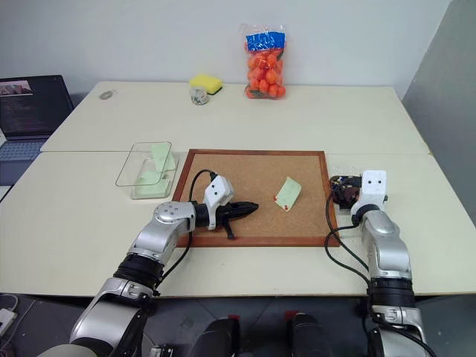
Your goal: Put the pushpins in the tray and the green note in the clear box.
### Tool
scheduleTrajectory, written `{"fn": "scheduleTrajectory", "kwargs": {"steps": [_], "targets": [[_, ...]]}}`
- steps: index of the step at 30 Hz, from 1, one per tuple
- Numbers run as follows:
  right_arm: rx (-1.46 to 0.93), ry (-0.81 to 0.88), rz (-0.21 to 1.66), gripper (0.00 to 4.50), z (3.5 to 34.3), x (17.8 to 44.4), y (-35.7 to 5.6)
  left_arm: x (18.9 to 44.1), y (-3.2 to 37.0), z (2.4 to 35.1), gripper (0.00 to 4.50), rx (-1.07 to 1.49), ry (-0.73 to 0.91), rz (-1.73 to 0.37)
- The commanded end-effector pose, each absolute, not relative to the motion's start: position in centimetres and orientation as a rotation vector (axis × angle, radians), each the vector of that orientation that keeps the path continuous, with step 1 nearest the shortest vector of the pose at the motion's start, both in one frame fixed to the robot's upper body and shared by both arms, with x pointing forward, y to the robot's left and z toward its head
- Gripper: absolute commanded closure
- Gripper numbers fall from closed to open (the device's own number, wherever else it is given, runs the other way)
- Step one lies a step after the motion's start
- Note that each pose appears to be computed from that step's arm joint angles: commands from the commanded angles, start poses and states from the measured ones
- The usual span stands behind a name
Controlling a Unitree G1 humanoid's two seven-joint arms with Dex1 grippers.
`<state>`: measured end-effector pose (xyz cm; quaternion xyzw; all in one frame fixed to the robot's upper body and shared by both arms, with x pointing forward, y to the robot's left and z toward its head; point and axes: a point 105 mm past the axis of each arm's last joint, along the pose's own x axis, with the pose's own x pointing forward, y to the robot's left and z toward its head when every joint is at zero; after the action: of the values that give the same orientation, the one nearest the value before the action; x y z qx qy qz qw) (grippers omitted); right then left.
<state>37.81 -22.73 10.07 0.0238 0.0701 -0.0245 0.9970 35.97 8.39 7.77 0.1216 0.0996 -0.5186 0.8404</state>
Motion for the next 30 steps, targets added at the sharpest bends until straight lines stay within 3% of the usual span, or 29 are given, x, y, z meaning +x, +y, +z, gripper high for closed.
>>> {"fn": "scheduleTrajectory", "kwargs": {"steps": [1,7,15,24,30], "targets": [[0.116,0.005,-0.037,0.22,13.9,37.9,-22.8,35.4,9.1,4.9,4.5,0.276,0.333,-1.078],[0.126,-0.069,0.022,0.22,15.8,37.5,-22.1,35.4,9.0,4.8,4.5,0.279,0.333,-1.084],[-0.069,-0.147,0.467,0.22,17.4,35.2,-15.0,35.3,9.0,4.7,4.5,0.284,0.339,-1.091],[-0.143,-0.049,0.888,0.22,14.1,31.0,-8.5,35.1,9.1,4.6,4.5,0.282,0.349,-1.095],[-0.172,0.02,0.893,0.22,11.3,31.5,-8.2,35.1,9.2,4.6,4.5,0.282,0.349,-1.091]]}}
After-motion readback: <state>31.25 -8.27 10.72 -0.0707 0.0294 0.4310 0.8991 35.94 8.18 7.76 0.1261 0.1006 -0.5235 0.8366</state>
